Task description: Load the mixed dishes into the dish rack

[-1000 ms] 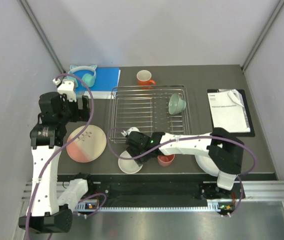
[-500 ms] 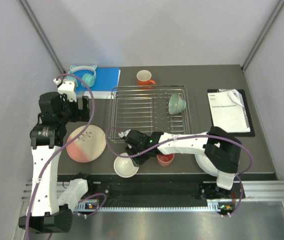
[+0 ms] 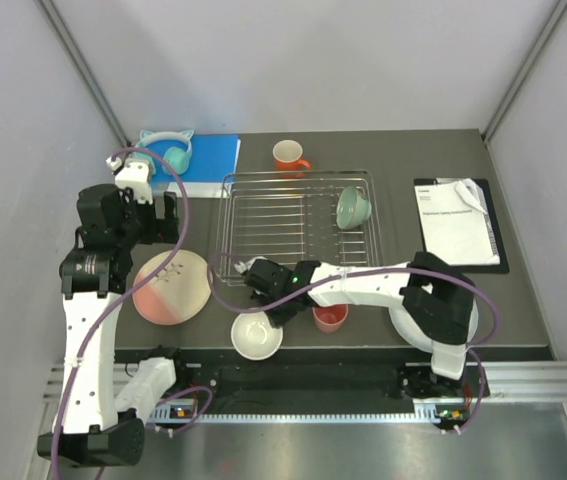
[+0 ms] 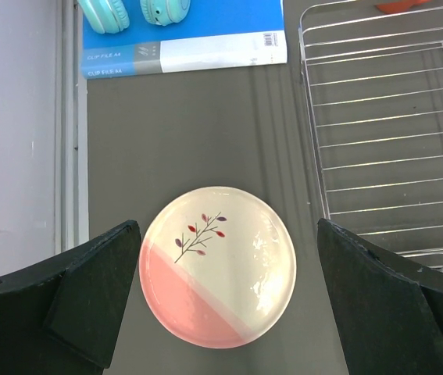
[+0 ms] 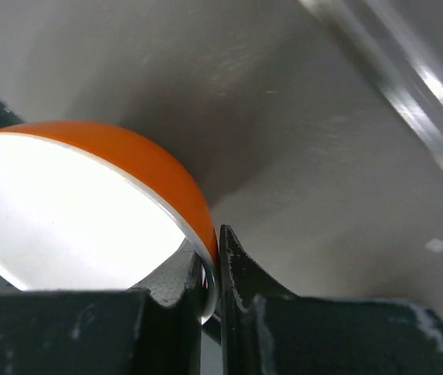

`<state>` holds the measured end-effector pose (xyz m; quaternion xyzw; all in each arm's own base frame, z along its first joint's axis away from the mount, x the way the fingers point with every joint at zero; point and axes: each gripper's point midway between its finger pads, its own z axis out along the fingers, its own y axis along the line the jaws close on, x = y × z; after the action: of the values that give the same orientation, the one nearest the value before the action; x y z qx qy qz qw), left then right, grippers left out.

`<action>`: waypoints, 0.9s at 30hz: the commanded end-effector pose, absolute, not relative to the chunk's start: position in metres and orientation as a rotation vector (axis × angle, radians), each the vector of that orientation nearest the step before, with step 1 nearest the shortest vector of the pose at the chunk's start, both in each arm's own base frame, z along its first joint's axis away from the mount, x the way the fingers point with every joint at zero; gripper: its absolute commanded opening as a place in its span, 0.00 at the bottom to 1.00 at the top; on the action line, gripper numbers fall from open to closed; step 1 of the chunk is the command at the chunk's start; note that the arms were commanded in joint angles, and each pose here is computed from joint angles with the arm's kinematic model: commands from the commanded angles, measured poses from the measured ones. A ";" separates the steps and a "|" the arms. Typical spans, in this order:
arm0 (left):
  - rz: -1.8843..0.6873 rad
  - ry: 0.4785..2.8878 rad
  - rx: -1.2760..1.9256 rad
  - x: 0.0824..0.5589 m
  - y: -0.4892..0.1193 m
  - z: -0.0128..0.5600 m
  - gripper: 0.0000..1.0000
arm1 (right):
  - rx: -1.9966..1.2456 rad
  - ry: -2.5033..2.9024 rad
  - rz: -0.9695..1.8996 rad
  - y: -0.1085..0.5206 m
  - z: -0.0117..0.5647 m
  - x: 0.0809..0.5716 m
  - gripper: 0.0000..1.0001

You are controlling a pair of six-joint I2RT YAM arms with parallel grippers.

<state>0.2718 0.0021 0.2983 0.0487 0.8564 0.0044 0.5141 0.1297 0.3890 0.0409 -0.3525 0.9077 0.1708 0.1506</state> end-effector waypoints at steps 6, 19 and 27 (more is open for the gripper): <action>0.016 1.985 0.116 0.278 0.002 0.313 0.99 | -0.673 2.225 0.227 0.352 0.239 0.214 0.00; -0.012 1.994 0.107 0.280 -0.001 0.312 0.99 | -0.014 2.078 -0.590 0.154 0.265 0.267 0.00; -0.016 2.002 0.102 0.280 -0.001 0.313 0.99 | 0.009 2.057 -0.818 0.117 0.226 0.274 0.00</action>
<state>0.2730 0.0003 0.2971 0.0462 0.8575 -0.0019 0.5124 0.2706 0.1466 0.2099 -0.0154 0.8632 -0.2724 0.4248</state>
